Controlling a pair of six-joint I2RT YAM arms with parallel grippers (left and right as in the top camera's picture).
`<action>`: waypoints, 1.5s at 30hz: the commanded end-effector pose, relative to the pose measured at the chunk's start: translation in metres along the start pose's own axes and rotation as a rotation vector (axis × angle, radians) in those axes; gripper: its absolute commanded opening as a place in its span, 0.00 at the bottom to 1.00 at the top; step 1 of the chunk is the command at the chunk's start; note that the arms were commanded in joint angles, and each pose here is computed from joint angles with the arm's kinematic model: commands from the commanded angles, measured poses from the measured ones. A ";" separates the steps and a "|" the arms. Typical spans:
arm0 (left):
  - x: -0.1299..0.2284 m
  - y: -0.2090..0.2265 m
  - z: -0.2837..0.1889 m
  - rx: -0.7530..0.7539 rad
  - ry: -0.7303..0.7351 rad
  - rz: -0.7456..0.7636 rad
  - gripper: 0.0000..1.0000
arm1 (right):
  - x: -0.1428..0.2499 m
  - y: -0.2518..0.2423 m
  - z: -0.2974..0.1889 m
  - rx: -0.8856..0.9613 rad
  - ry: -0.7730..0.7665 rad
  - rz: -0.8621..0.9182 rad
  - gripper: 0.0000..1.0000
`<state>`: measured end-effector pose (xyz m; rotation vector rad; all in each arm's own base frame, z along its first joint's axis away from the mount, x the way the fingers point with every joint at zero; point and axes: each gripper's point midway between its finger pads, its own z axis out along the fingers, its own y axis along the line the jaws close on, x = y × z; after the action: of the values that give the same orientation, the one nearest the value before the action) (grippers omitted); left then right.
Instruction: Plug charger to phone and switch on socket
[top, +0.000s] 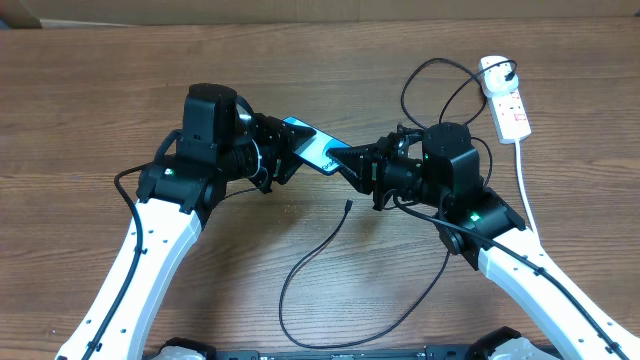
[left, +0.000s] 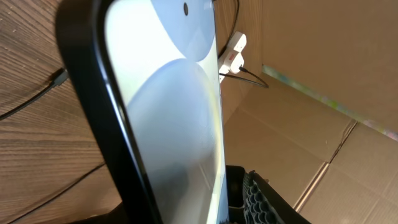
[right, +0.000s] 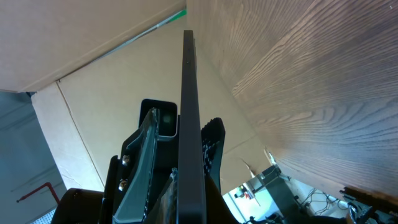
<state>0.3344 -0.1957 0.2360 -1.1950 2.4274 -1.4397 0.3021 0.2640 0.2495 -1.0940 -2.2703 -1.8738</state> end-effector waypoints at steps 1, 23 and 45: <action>-0.006 0.003 0.002 -0.006 -0.016 -0.009 0.39 | 0.006 0.011 -0.003 -0.028 0.021 -0.018 0.04; -0.006 0.003 0.002 -0.006 -0.017 -0.009 0.11 | 0.010 0.010 -0.003 -0.022 0.044 -0.017 0.07; -0.055 0.041 -0.011 -0.185 -0.297 0.066 0.04 | -0.006 -0.006 -0.003 0.040 -0.037 -0.278 1.00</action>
<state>0.3356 -0.1671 0.2041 -1.3079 2.4252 -1.1534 0.2959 0.2648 0.2456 -0.9249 -2.4026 -1.8870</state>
